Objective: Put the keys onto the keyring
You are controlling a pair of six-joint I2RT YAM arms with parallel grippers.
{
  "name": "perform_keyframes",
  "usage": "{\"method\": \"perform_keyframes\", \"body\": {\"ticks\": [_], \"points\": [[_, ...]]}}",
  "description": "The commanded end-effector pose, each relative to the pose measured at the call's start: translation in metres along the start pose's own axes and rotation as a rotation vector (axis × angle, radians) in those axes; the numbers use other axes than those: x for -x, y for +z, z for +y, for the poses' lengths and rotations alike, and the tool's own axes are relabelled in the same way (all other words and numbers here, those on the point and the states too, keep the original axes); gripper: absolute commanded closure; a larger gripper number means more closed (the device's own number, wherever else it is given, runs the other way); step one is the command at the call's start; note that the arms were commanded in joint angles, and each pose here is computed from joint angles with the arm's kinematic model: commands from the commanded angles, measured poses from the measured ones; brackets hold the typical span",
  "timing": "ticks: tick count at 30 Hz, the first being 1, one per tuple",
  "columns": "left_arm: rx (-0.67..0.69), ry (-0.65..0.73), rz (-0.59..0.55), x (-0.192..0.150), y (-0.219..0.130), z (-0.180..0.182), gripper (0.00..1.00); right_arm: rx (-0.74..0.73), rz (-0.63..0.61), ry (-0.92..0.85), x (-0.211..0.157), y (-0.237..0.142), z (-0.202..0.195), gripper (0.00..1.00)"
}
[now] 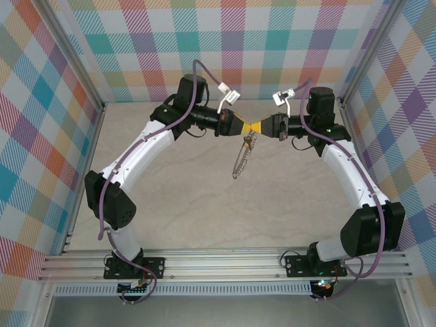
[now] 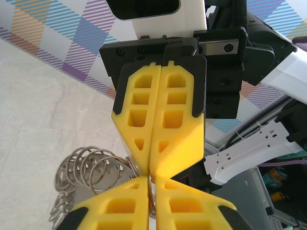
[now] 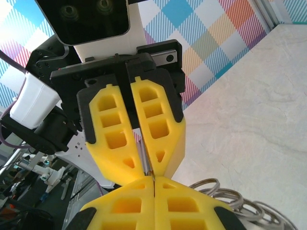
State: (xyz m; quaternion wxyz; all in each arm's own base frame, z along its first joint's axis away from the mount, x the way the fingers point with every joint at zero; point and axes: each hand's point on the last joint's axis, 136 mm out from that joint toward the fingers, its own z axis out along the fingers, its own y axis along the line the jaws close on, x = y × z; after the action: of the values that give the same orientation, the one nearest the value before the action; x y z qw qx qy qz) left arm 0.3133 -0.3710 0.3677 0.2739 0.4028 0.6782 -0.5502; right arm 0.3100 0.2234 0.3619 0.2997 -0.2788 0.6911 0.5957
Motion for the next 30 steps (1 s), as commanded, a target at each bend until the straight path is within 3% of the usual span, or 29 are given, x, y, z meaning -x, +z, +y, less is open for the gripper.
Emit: {"method": "perform_keyframes", "body": {"ticks": [1,6,7,8,12,20,30], "points": [[-0.055,0.032,0.004,0.005,0.002,-0.016,0.95,0.012,-0.012,-0.043,0.006,-0.001,0.002,1.0],[-0.03,0.028,-0.019,0.011,0.003,-0.012,1.0,0.012,-0.014,-0.036,0.008,-0.001,0.002,1.0],[-0.005,0.023,-0.036,0.014,0.002,-0.009,1.0,0.003,-0.019,-0.035,0.009,-0.001,0.002,0.95],[0.02,0.018,-0.056,0.018,0.002,-0.005,1.0,-0.009,-0.027,-0.032,0.01,-0.002,0.003,0.82],[0.055,0.024,-0.146,0.033,-0.002,-0.002,1.0,-0.11,-0.105,-0.042,0.018,-0.016,0.002,0.67],[0.072,0.023,-0.288,0.051,-0.013,-0.009,1.0,-0.354,-0.275,-0.006,0.01,-0.045,-0.02,0.58],[0.06,0.013,-0.399,0.06,-0.014,-0.024,1.0,-0.354,-0.304,0.051,-0.006,-0.028,-0.034,0.57]]}}
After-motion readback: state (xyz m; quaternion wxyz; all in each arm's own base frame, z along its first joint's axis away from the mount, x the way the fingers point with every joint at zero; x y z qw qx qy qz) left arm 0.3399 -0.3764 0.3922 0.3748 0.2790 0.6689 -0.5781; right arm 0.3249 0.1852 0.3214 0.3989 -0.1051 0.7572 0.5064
